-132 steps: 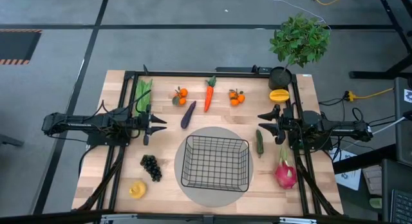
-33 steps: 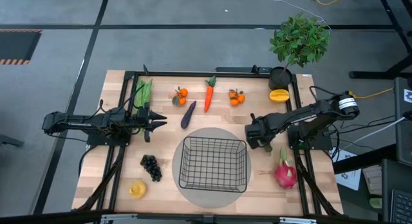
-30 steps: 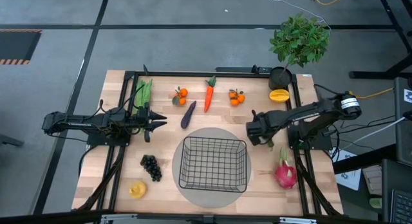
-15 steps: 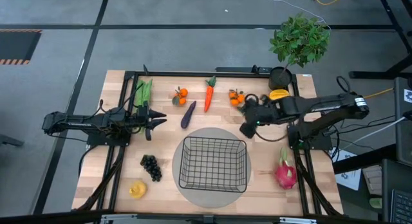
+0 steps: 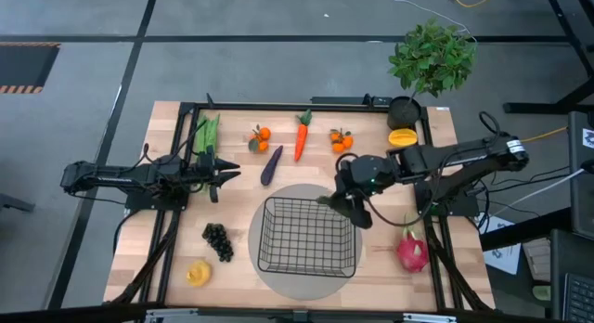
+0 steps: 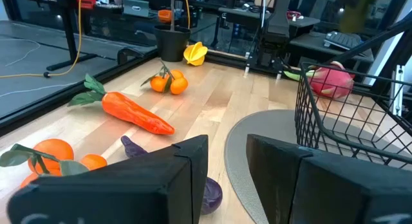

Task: Build produce basket
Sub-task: Put the green chili pepper into the black wire basket, then put the right oranges into the black wire basket

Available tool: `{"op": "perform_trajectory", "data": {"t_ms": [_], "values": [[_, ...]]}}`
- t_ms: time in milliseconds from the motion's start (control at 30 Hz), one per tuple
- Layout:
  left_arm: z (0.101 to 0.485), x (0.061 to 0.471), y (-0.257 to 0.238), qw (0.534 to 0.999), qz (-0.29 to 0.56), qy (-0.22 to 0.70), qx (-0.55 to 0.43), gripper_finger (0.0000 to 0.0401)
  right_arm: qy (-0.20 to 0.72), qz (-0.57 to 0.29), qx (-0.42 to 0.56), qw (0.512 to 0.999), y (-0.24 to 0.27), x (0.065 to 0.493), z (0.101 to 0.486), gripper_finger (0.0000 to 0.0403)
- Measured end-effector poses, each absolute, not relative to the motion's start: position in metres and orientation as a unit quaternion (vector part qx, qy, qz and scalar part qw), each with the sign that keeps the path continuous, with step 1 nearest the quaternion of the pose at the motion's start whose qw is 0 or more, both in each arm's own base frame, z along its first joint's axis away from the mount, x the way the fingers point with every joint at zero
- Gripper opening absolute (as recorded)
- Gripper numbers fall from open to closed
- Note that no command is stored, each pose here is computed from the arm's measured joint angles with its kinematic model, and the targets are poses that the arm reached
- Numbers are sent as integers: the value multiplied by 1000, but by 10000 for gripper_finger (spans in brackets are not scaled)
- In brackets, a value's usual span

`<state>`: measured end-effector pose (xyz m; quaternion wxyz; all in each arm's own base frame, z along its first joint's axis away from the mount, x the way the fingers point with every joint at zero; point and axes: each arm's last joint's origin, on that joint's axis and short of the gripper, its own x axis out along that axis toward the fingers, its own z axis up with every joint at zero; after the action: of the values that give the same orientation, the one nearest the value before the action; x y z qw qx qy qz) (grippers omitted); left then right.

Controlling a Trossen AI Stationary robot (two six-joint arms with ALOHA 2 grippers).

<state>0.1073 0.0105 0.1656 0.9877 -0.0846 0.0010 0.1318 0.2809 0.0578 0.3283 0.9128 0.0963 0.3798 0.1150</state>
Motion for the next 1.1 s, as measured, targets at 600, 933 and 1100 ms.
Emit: {"op": "perform_trajectory", "data": {"t_ms": [600, 933, 1100], "values": [[166, 107, 10, 988, 132, 1, -85, 98, 347, -12, 35, 937, 41, 289, 328, 210], [166, 107, 10, 988, 131, 1, -85, 98, 353, -224, 18, 908, -22, 286, 326, 208], [166, 107, 10, 988, 131, 1, -85, 98, 374, -292, 54, 879, -63, 281, 316, 208]]}}
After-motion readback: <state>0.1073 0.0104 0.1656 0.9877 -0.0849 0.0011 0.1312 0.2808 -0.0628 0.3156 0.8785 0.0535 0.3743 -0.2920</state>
